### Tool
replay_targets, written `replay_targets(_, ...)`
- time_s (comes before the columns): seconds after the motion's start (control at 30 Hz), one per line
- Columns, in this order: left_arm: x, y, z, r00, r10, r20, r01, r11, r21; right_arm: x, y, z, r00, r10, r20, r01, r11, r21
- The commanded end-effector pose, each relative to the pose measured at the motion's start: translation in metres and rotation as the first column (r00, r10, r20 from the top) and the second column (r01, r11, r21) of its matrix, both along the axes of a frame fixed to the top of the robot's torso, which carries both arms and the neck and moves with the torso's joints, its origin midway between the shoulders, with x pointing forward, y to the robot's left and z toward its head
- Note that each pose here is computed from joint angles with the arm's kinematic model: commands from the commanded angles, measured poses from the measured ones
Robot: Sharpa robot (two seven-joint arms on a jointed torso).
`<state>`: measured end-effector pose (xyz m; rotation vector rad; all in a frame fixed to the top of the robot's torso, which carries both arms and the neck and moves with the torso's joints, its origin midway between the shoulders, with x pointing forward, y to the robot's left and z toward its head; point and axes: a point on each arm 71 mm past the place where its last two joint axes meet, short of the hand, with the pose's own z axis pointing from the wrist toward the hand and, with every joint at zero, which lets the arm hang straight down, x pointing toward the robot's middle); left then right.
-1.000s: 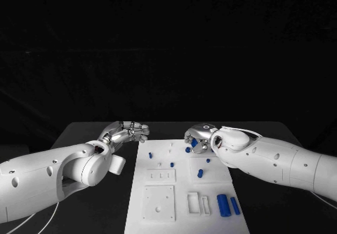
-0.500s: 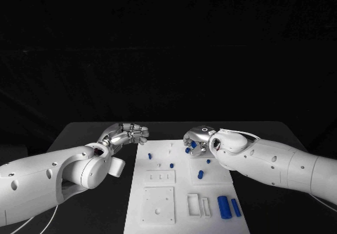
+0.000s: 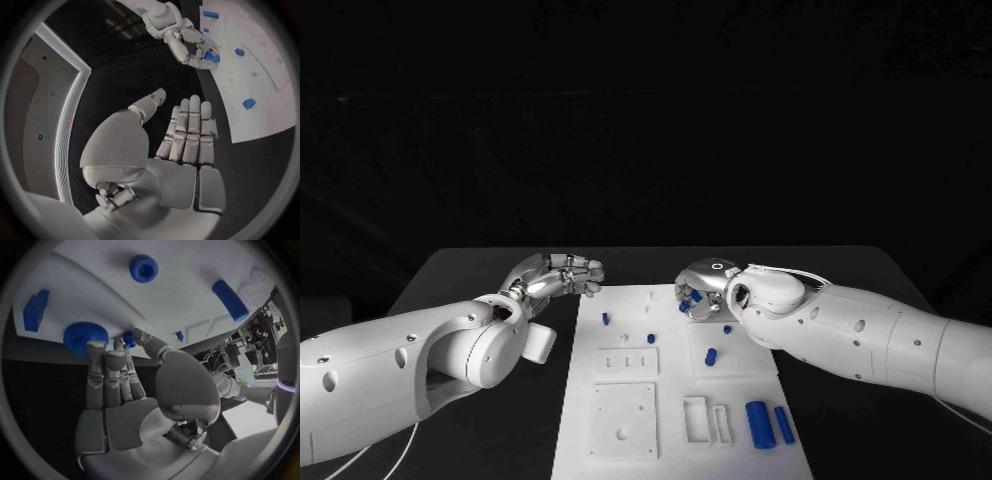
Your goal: Assemble the parts on the task board
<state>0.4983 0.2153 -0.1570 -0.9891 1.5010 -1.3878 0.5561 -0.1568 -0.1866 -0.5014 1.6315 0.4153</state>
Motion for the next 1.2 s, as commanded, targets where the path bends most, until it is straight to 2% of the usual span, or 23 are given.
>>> replay_targets(0.03, 0.0006, -0.001, 0.0022, 1.000, 0.002, 0.013, -0.002, 1.000, -0.010, -0.002, 0.002, -0.003, 1.000, 0.014, -0.012, -0.014, 1.000, -0.025)
replay_targets(0.73, 0.0006, -0.001, 0.0018, 1.000, -0.002, 0.007, 0.002, 1.000, -0.009, -0.003, 0.006, -0.003, 1.000, 0.014, -0.002, -0.015, 0.999, -0.032)
replay_targets(0.83, 0.0011, -0.001, 0.0018, 1.000, 0.000, 0.008, 0.000, 1.000, -0.010, -0.003, 0.006, -0.002, 1.000, 0.010, 0.011, -0.010, 0.999, -0.032)
replay_targets(1.2, 0.0022, 0.001, 0.0010, 1.000, 0.008, 0.004, -0.008, 1.000, -0.007, -0.009, 0.012, 0.009, 0.993, 0.002, 0.120, -0.007, 0.999, 0.038)
